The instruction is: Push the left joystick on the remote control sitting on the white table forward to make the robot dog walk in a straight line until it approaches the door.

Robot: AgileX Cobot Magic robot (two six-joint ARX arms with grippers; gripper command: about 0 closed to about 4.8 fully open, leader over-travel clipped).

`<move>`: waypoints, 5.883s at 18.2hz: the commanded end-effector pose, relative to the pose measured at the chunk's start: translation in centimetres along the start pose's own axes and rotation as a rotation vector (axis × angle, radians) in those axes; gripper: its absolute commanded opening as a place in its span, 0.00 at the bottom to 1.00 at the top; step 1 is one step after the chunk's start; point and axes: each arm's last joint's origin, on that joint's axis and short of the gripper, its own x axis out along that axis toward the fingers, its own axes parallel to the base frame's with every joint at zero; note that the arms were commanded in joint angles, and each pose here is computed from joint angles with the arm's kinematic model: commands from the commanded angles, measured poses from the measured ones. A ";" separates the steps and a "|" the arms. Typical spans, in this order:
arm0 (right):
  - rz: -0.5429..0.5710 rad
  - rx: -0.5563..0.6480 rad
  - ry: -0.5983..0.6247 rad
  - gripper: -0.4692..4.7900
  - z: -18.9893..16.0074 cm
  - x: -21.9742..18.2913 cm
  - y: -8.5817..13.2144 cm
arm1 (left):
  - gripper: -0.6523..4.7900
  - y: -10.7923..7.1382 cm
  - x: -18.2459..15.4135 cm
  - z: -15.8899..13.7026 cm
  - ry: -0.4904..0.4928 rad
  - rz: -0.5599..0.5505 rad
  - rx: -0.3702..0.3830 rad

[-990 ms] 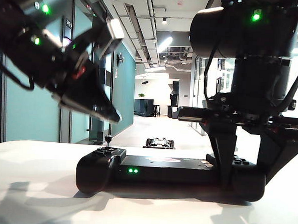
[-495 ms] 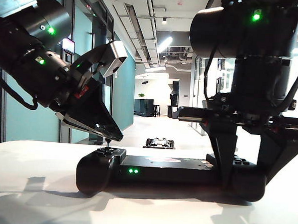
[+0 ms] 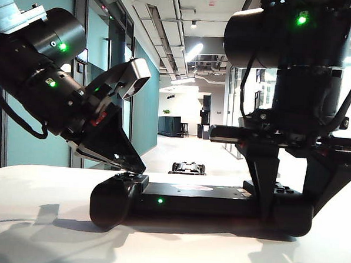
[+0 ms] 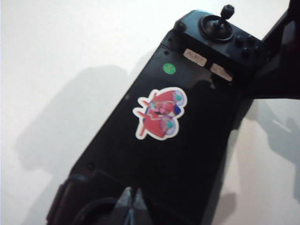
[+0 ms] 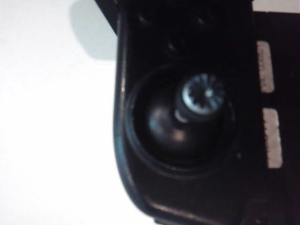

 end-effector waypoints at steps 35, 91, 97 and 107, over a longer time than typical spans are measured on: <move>0.011 -0.024 0.018 0.40 -0.1 0.0 0.0 | 0.11 0.3 0.0 0.5 -0.043 0.047 0.036; 0.175 -0.217 -0.334 0.08 -0.3 -14.4 -2.0 | 0.11 -15.4 -24.0 2.6 -0.487 0.522 -0.132; 0.236 -0.375 -0.756 0.08 -1.3 -17.5 -2.8 | 0.11 -14.7 -21.9 -1.0 -0.579 0.549 -0.095; 0.236 -0.366 -0.764 0.08 -1.3 -17.4 -3.0 | 0.11 -12.6 -17.3 -7.1 -0.747 0.675 -0.055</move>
